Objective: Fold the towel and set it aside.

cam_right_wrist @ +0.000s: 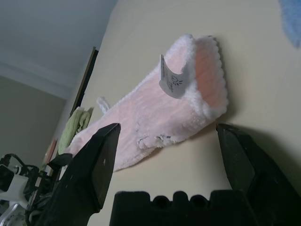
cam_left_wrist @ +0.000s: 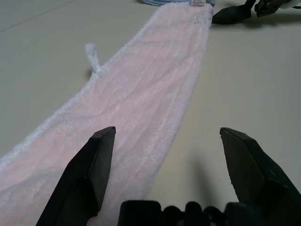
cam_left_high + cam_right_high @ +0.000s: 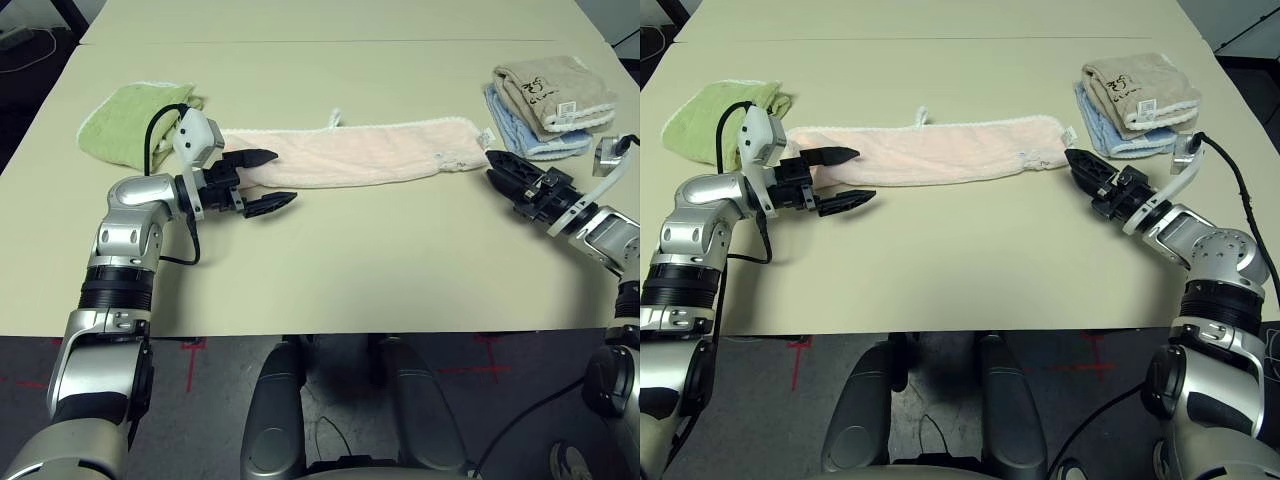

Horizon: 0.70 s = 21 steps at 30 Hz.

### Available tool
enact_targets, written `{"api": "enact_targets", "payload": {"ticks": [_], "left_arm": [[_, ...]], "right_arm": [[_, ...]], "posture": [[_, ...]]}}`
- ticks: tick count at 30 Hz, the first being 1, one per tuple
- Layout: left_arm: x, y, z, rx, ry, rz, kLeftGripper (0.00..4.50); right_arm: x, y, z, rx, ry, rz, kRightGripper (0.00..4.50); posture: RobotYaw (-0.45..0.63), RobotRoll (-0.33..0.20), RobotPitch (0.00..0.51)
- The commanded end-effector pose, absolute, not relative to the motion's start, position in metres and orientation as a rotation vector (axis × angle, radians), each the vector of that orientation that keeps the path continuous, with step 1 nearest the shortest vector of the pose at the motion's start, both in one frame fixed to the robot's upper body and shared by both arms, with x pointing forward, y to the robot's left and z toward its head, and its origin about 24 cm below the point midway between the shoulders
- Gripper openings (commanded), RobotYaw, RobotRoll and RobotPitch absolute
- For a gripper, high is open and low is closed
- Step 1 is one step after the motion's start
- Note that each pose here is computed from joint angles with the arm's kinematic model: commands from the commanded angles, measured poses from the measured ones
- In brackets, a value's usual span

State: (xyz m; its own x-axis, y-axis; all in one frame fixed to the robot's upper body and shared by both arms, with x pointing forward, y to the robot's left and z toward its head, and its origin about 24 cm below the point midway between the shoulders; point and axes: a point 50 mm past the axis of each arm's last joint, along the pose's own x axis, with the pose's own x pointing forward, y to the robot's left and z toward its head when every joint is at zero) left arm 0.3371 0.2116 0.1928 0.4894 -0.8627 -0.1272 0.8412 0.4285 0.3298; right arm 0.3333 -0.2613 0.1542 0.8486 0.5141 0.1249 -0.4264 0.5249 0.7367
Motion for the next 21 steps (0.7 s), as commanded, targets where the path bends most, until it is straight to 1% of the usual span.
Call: {"api": "enact_targets", "payload": {"ticks": [1, 2, 5, 11, 12, 15, 16, 21], "left_arm": [[0.335, 0.208, 0.194, 0.381, -0.069, -1.085, 4.5], [0.335, 0.208, 0.194, 0.382, -0.068, -1.085, 4.5], [0.335, 0.208, 0.194, 0.384, -0.065, -1.085, 4.5], [0.335, 0.21, 0.193, 0.388, -0.057, -1.087, 4.5], [0.335, 0.21, 0.193, 0.388, -0.056, -1.087, 4.5], [0.335, 0.209, 0.193, 0.387, -0.053, -1.09, 4.5], [0.335, 0.209, 0.193, 0.387, -0.053, -1.09, 4.5], [0.335, 0.209, 0.193, 0.389, -0.048, -1.098, 4.5]], "right_arm": [[0.334, -0.259, 0.144, 0.871, 0.151, 0.512, 4.47], [0.335, -0.258, 0.144, 0.873, 0.154, 0.505, 4.47], [0.335, -0.257, 0.142, 0.888, 0.163, 0.491, 3.92], [0.329, -0.257, 0.138, 0.908, 0.182, 0.479, 1.65], [0.328, -0.257, 0.138, 0.909, 0.182, 0.478, 1.34], [0.324, -0.258, 0.138, 0.917, 0.176, 0.473, 0.12], [0.323, -0.258, 0.138, 0.919, 0.173, 0.471, 0.05], [0.317, -0.258, 0.135, 0.936, 0.167, 0.447, 0.05]], "posture": [[0.02, 0.0, 0.312], [0.02, 0.0, 0.312], [0.03, 0.0, 0.311], [0.02, 0.0, 0.309], [0.02, 0.0, 0.308], [0.02, 0.0, 0.306], [0.01, 0.0, 0.306], [0.01, 0.0, 0.307]]}}
